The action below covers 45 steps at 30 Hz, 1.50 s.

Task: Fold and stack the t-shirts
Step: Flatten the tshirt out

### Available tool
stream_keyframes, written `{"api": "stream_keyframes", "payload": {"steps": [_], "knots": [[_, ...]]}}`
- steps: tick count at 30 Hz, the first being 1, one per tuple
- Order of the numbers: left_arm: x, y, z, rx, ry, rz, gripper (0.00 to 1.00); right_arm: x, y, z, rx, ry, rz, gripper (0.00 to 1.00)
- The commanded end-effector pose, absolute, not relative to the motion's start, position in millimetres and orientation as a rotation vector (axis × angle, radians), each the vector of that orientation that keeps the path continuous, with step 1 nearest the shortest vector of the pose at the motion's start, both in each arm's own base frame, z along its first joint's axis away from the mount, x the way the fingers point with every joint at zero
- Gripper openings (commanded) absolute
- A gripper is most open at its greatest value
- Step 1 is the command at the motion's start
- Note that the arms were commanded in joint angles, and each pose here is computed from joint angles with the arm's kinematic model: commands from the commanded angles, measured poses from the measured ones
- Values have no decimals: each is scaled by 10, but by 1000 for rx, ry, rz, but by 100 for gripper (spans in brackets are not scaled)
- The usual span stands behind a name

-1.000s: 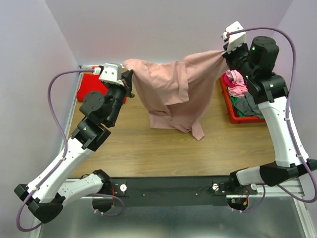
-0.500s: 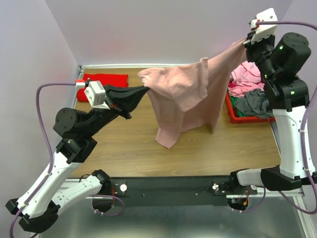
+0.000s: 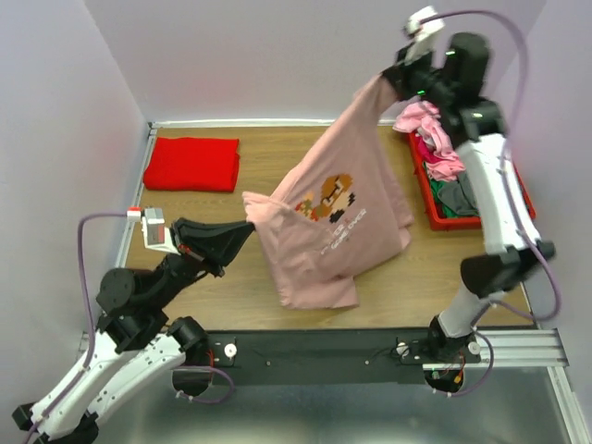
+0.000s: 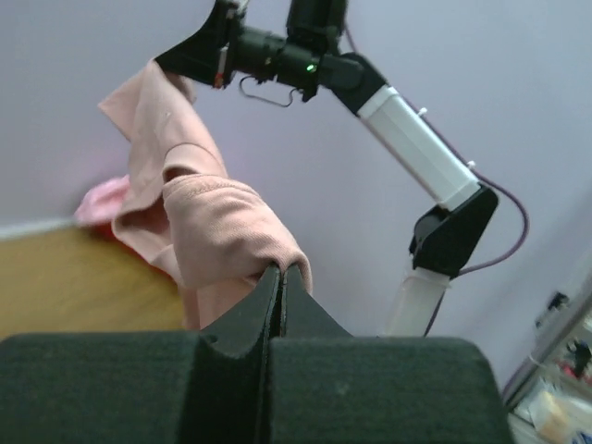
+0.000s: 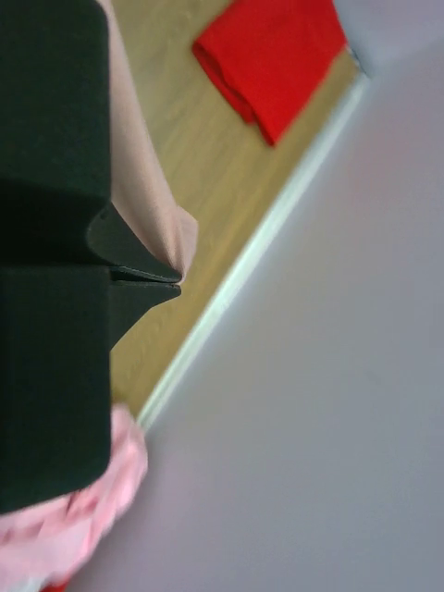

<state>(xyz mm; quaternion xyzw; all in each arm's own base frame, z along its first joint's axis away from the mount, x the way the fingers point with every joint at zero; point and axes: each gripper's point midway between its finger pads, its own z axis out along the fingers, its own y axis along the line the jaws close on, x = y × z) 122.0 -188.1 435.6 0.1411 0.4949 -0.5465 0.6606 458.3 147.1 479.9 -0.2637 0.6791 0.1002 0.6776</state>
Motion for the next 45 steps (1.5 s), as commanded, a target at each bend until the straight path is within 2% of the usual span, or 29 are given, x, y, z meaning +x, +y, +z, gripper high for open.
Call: {"api": "stream_keyframes", "payload": {"steps": [1, 2, 5, 6, 7, 8, 10, 11, 12, 14, 16, 17, 18, 19, 22, 24, 26, 28, 31, 32, 35, 39, 45], "knots": [[1690, -1613, 3438, -144, 1419, -1169, 0, 4915, 2407, 3848, -732, 1675, 455, 1], [1717, -1543, 3246, -215, 1462, -1152, 0, 5109, 2585, 3384, -753, 1754, 444, 1], [1794, -1537, 2741, -385, 1598, -1154, 0, 5165, 3168, 2834, -823, 1815, 467, 5], [1792, -1545, 2600, -403, 1648, -1141, 0, 5230, 3257, 2699, -812, 1834, 430, 17], [1796, -1553, 2500, -426, 1685, -1132, 0, 5298, 3389, 2307, -838, 1886, 403, 28], [1792, -1542, 2451, -456, 1713, -1127, 15, 5274, 3542, 2230, -855, 1884, 365, 46], [1812, -1412, 2269, -519, 1788, -1015, 40, 5262, 3635, 2046, -868, 1910, 343, 60], [1801, -1335, 2392, -542, 1768, -1001, 48, 5252, 3634, 2034, -862, 1918, 342, 65], [1815, -1213, 2393, -574, 1761, -939, 62, 5235, 3579, 2009, -866, 1928, 316, 76], [1812, -1107, 2611, -570, 1702, -921, 68, 5177, 3394, 2251, -862, 1902, 284, 82], [1835, -1045, 2829, -517, 1639, -889, 70, 4996, 3201, 2083, -925, 1944, 306, 88], [1846, -1051, 2901, -487, 1621, -882, 71, 4827, 3121, 2400, -941, 1888, 345, 90], [1849, -1100, 2969, -440, 1611, -890, 73, 4708, 3045, 2349, -971, 1898, 358, 92], [1895, -1161, 3066, -368, 1589, -869, 73, 4538, 2874, 2082, -1033, 1944, 344, 93], [2031, -1438, 3121, -179, 1598, -830, 78, 4054, 2511, 1871, -1133, 1971, 338, 94], [2216, -1667, 3039, -88, 1658, -777, 81, 3908, 2263, 1952, -1118, 1960, 321, 94], [2382, -1773, 3080, 11, 1670, -697, 82, 3763, 1940, 1691, -1080, 2049, 325, 94], [2673, -1845, 2988, 65, 1714, -629, 82, 3672, 1708, 1678, -1027, 2079, 330, 94], [2991, -1870, 2985, 187, 1713, -595, 82, 3553, 1287, 1388, -950, 2188, 304, 92], [3179, -1656, 3007, 154, 1709, -536, 82, 3529, 1144, 1310, -922, 2221, 276, 92], [3442, -1528, 2894, 258, 1759, -479, 79, 3415, 879, 1001, -906, 2320, 201, 89], [3575, -1466, 2717, 358, 1839, -377, 72, 3366, 615, 705, -875, 2428, 149, 82], [3502, -1308, 2524, 325, 1799, -304, 72, 3395, 477, 470, -889, 2501, 120, 75]]}}
